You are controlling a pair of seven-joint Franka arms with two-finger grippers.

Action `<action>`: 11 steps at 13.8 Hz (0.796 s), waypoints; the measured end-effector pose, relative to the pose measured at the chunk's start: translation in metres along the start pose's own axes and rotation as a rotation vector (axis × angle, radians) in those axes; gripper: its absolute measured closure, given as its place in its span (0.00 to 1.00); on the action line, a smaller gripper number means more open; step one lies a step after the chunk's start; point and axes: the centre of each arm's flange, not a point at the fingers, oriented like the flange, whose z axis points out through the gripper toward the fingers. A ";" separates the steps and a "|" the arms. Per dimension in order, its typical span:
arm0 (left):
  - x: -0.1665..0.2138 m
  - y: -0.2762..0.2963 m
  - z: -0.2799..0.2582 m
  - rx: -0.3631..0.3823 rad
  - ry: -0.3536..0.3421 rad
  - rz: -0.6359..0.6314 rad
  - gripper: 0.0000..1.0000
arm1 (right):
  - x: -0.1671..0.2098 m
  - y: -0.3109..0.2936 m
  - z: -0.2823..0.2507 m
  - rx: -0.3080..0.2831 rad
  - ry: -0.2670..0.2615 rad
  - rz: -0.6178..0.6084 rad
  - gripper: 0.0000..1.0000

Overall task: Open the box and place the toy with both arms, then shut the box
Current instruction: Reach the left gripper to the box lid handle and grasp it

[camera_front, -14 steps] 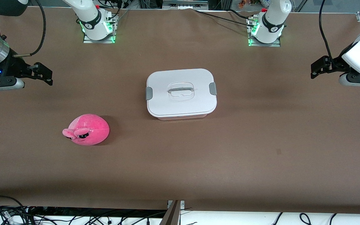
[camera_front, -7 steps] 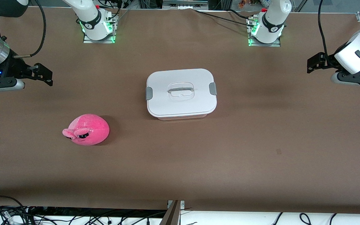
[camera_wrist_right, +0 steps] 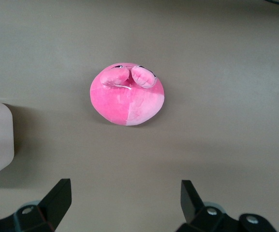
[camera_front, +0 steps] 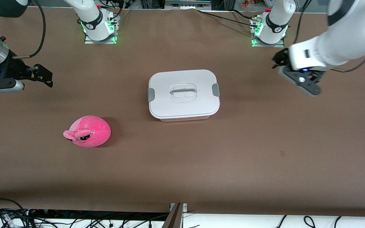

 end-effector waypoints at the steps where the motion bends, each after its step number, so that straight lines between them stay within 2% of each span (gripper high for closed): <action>1: 0.017 0.025 0.008 0.005 0.018 0.056 0.00 | 0.000 0.000 0.000 0.000 0.000 0.000 0.00; 5: 0.088 0.112 0.052 0.000 0.139 0.258 0.00 | 0.000 0.001 0.000 0.000 0.000 0.001 0.00; 7: 0.117 0.148 0.086 -0.001 0.173 0.341 0.00 | 0.000 0.001 0.000 0.000 0.000 0.001 0.00; 11: 0.148 0.211 0.157 0.066 0.133 0.494 0.00 | 0.000 0.000 0.000 0.000 -0.003 0.001 0.00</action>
